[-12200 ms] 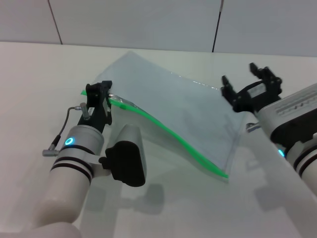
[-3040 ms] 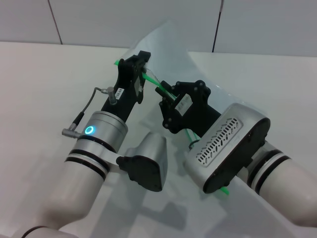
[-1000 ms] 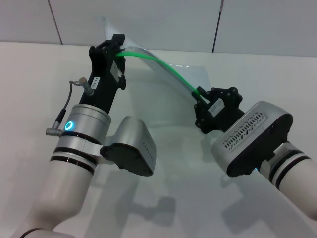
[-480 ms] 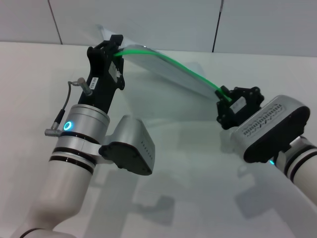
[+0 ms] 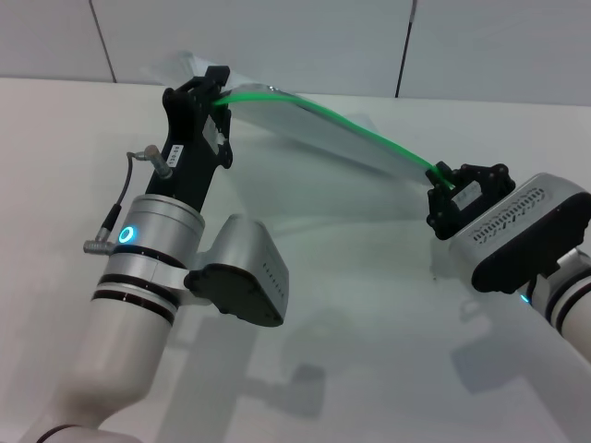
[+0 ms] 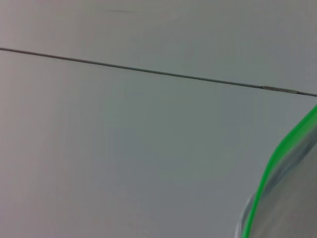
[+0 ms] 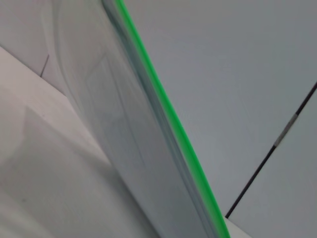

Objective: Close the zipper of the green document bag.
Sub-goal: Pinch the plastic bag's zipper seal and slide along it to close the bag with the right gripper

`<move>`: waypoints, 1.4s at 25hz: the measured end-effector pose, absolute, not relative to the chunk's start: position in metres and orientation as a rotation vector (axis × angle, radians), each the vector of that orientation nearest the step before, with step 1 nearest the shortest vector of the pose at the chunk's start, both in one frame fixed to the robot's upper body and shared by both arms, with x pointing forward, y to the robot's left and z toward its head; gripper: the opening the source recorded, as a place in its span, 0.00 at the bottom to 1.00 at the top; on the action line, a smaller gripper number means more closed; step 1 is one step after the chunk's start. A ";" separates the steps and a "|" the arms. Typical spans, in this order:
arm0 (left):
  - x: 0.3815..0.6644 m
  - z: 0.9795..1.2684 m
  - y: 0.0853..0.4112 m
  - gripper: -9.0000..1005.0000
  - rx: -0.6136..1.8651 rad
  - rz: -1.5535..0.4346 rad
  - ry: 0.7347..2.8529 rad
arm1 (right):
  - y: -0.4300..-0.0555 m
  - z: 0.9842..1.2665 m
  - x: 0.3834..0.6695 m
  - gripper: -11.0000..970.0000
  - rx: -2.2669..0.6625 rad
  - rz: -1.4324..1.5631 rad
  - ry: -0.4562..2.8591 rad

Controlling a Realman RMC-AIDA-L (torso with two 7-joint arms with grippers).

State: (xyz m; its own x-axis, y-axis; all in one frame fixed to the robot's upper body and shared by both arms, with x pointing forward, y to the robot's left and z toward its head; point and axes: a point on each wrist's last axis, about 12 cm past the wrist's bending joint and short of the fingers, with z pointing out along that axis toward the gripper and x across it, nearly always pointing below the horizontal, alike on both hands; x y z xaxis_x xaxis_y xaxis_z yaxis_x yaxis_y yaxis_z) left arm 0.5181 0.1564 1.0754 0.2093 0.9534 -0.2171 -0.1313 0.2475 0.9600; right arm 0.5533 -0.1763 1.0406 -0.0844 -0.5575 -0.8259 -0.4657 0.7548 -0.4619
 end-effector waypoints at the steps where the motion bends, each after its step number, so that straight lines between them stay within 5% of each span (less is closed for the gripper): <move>1: 0.518 1.075 0.156 0.06 1.011 0.968 1.059 | -0.177 1.040 0.554 0.09 -0.810 -0.093 1.721; 35: 0.516 1.084 0.157 0.06 0.909 0.936 1.044 | -0.182 1.044 0.559 0.17 -0.750 -0.102 1.726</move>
State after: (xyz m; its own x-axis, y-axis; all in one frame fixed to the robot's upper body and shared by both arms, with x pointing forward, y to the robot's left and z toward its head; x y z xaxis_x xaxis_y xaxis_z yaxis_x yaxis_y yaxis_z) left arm 0.5160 0.1571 1.0835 0.2253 0.9312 -0.2866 -0.1833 0.3294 0.9262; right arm 0.5591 -0.1816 1.0440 -0.1014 -0.5284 -0.8429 -0.4251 0.7891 -0.4434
